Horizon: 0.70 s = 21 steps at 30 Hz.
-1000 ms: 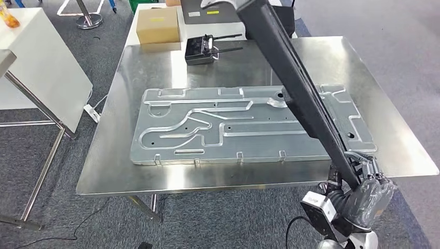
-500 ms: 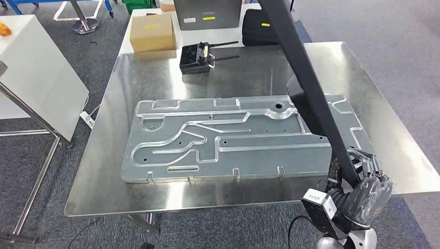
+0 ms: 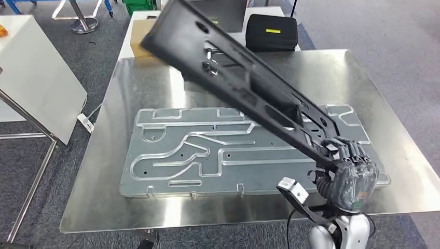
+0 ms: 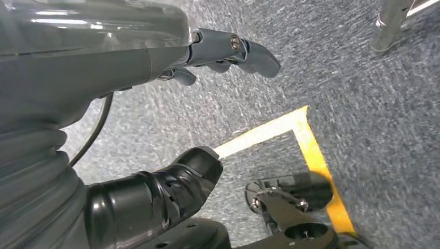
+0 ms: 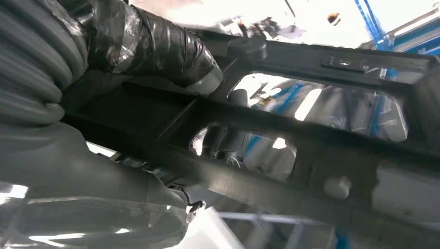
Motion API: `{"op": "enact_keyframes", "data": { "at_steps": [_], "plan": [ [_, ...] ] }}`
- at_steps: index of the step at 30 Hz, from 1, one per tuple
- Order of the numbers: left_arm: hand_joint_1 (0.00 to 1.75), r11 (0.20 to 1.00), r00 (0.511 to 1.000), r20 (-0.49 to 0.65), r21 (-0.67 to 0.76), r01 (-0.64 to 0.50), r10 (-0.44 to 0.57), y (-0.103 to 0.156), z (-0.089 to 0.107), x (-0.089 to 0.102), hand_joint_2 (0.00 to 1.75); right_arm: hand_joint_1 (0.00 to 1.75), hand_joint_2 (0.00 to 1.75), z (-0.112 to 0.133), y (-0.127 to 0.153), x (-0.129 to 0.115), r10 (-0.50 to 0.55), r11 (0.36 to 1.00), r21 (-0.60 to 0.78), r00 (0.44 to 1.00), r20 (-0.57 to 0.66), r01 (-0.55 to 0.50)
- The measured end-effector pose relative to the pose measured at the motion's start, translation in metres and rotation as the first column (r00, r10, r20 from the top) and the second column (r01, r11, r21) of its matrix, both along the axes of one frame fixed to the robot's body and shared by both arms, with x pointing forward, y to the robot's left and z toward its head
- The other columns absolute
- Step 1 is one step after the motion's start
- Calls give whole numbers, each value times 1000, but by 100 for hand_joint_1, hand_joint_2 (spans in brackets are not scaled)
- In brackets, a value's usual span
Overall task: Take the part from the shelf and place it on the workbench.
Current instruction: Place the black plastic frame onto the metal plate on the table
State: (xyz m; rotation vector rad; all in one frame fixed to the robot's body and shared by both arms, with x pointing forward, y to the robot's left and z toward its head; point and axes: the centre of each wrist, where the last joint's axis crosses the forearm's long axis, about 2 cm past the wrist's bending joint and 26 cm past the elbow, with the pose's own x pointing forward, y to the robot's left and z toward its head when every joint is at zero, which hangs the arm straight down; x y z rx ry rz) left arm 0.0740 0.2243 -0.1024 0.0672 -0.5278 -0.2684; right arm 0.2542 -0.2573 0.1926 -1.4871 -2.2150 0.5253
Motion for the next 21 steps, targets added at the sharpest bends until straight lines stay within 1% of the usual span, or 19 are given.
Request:
{"op": "enact_keyframes", "data": {
  "at_steps": [9,21],
  "plan": [
    [0,999,1000,14,-30,27,-27,-2,1,6,175,175,175,5,7,19,-31,998,-50,999,-15,30],
    [0,995,999,25,-92,29,-27,-3,1,6,175,175,175,-3,6,23,-18,997,-72,999,-50,14]
  ]
}}
